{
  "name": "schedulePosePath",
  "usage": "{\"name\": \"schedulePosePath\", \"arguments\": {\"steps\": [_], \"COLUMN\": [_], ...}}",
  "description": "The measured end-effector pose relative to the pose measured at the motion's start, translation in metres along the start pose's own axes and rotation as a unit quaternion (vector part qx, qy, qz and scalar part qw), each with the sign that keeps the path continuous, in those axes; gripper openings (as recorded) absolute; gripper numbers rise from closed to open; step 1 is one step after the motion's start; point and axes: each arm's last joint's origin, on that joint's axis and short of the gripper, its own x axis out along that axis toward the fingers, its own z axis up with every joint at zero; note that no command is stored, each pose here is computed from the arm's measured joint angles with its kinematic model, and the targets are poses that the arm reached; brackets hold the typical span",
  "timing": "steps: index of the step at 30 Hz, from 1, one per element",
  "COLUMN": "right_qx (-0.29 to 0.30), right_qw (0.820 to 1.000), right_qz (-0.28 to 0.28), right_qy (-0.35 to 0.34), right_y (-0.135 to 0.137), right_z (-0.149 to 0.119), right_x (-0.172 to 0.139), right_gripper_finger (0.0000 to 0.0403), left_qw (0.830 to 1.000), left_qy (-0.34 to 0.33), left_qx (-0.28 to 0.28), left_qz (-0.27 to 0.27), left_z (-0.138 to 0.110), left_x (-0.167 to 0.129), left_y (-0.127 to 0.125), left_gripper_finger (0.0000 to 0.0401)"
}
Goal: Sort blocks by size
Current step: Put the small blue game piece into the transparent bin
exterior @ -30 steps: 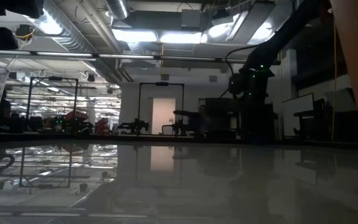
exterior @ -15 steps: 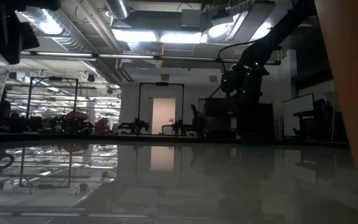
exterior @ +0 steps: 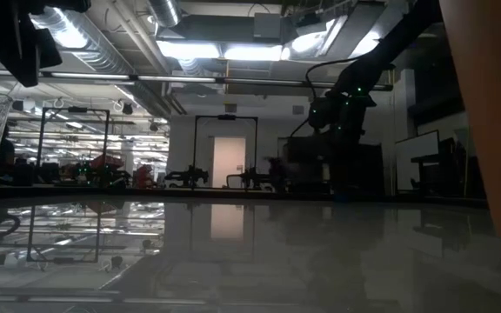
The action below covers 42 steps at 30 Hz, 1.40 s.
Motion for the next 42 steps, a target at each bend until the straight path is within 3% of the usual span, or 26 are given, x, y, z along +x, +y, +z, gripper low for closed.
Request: {"name": "schedulePosePath", "arguments": {"steps": [5,12,18,23,28,34,39,42], "right_qx": [-0.002,-0.003,-0.016,-0.034,-0.086,-0.177,-0.27,-0.294], "right_qw": [1.0,0.999,1.0,0.999,0.994,0.98,0.962,0.955], "right_qz": [0.025,0.037,0.018,0.015,0.013,-0.014,-0.027,-0.028], "right_qy": [0.004,0.01,0.012,0.02,0.062,0.088,0.026,-0.022], "right_y": [0.002,0.003,0.01,0.029,0.065,0.129,0.186,0.215], "right_z": [0.0,0.0,0.011,0.017,0.004,-0.027,-0.049,-0.061], "right_x": [0.0,-0.002,-0.029,-0.056,-0.065,-0.053,-0.042,-0.036], "right_gripper_finger": [0.0001,0.0001,0.0001,0.0001,0.0001,0.0001,0.0001,0.0001], "left_qw": [1.0,0.998,0.993,0.993,0.993,0.993,0.992,0.992], "left_qy": [-0.008,-0.044,-0.081,-0.088,-0.091,-0.093,-0.092,-0.092], "left_qx": [0.001,0.046,0.084,0.073,0.062,0.058,0.077,0.075], "left_qz": [0.007,0.022,0.018,0.023,0.03,0.037,0.039,0.039], "left_z": [0.0,0.004,0.011,0.015,0.019,0.022,0.023,0.022], "left_x": [0.0,0.0,0.0,0.0,0.001,0.002,0.002,0.002], "left_y": [0.0,0.0,-0.003,0.0,0.004,0.008,0.008,0.008], "left_gripper_finger": [0.0149,0.0149,0.0149,0.0149,0.0149,0.0149,0.0149,0.0149]}}
